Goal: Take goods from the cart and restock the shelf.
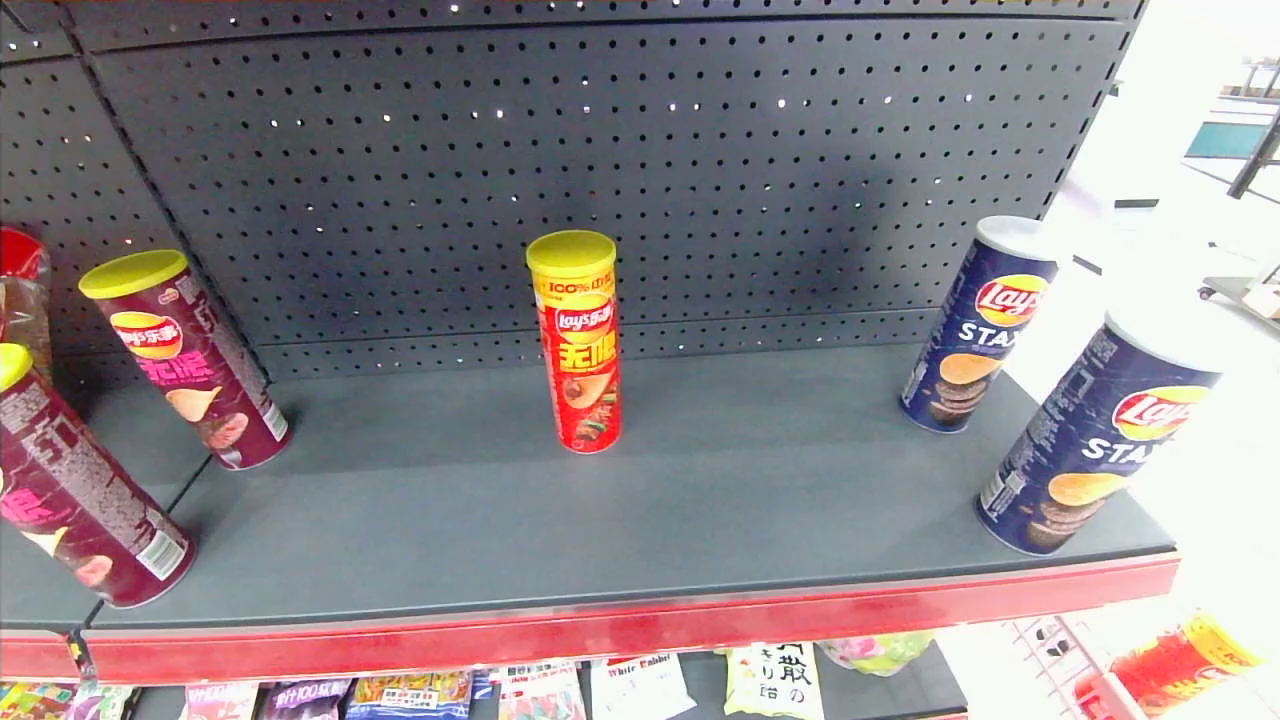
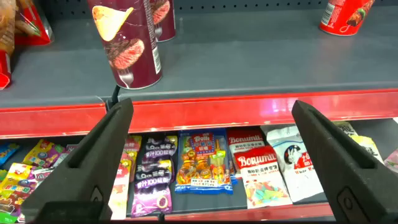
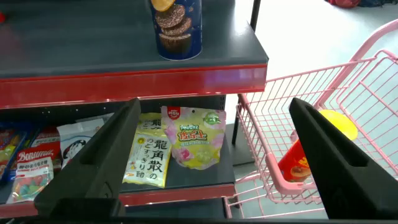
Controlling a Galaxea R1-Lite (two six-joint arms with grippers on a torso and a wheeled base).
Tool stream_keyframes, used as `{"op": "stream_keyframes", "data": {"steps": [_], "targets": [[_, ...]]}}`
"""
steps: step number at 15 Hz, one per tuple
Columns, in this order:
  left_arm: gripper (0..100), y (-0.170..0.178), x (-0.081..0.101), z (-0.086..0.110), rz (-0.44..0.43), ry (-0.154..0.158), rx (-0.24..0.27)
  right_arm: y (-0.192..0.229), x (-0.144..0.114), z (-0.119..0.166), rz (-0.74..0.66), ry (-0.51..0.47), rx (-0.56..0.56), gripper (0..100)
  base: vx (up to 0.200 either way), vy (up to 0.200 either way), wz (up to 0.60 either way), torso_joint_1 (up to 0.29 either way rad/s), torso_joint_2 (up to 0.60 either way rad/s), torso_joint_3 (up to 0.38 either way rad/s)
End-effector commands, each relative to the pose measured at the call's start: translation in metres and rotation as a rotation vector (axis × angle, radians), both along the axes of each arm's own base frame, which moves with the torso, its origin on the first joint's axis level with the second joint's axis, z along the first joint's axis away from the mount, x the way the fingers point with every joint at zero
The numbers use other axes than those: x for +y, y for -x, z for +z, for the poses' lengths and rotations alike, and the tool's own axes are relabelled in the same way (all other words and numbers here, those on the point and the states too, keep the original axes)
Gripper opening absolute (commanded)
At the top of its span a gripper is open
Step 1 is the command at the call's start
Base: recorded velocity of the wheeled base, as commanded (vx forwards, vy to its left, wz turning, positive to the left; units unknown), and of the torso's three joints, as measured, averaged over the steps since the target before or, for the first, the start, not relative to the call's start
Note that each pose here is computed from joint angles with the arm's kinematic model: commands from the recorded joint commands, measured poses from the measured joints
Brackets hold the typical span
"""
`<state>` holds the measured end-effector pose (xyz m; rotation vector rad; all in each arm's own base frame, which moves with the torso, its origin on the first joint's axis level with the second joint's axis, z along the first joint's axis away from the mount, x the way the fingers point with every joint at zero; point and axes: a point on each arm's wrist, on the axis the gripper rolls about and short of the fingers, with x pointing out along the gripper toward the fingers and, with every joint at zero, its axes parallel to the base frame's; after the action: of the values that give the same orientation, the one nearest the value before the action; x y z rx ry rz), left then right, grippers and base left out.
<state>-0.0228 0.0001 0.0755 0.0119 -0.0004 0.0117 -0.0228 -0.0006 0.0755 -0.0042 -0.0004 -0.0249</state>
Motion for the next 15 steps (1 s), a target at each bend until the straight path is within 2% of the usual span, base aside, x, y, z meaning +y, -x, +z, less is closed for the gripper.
{"op": "stream_keyframes", "data": {"steps": [1, 6, 15], "targets": [[100, 0.0000, 0.0000, 0.0000, 0.001, 0.001, 0.000, 0.0000, 0.0000, 0.0000, 0.002, 0.000, 0.000, 100, -0.200, 0.000, 0.00, 0.002, 0.00, 0.002], [100, 0.0000, 0.0000, 0.0000, 0.001, 0.001, 0.000, 0.0000, -0.0001, 0.0000, 0.000, 0.002, 0.000, 100, -0.200, 0.000, 0.00, -0.002, 0.00, 0.000], [100, 0.0000, 0.0000, 0.0000, 0.001, 0.001, 0.000, 0.0000, 0.0000, 0.0000, 0.000, 0.002, 0.000, 100, 0.000, 0.000, 0.00, 0.000, 0.00, 0.000]]}}
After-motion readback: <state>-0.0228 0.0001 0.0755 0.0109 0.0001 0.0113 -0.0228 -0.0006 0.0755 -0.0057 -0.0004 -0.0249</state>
